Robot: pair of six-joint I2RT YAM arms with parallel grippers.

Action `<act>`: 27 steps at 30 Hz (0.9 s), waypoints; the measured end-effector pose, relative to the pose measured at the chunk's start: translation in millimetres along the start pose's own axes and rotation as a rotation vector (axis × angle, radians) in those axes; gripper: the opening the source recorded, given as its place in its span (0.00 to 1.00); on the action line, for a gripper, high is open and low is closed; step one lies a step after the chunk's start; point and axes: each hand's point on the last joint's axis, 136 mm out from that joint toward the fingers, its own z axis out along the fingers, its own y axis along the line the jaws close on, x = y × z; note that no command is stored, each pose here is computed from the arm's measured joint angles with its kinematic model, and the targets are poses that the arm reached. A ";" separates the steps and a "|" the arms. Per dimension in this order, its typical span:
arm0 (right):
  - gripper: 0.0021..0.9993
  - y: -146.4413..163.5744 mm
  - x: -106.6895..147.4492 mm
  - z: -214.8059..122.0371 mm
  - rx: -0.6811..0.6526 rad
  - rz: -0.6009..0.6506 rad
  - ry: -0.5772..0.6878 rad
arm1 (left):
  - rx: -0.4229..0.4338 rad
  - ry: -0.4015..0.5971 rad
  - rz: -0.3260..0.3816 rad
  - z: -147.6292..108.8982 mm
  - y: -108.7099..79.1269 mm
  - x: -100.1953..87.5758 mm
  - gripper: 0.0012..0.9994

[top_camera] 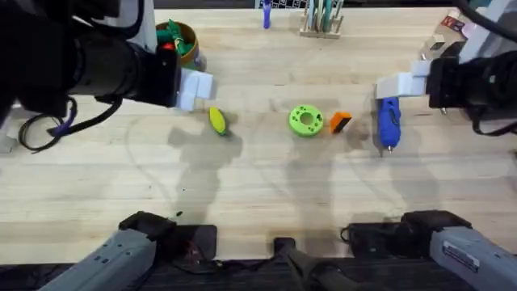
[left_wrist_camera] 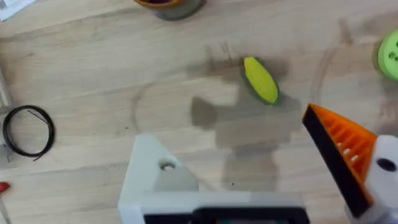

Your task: Pick up the gripper from the table and insert it into the empty holder that is missing its gripper. Then pick up a screw, insert it into the mounting hole, and use the screwdriver to tighten it. Finally, clean up the table by picking up the vegetable and placing it into the bucket.

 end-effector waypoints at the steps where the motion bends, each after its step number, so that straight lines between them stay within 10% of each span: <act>1: 0.99 0.0 0.0 0.0 0.000 0.000 0.000 | -0.003 -0.013 -0.009 2.4 1.5 -3.0 0.99; 12: 0.99 0.0 0.0 0.0 0.000 0.000 0.000 | 0.052 -0.236 -0.129 21.6 12.8 -22.9 0.99; 27: 0.99 0.0 0.0 0.0 0.000 0.000 0.000 | 0.220 -0.579 -0.159 27.2 0.7 2.5 0.99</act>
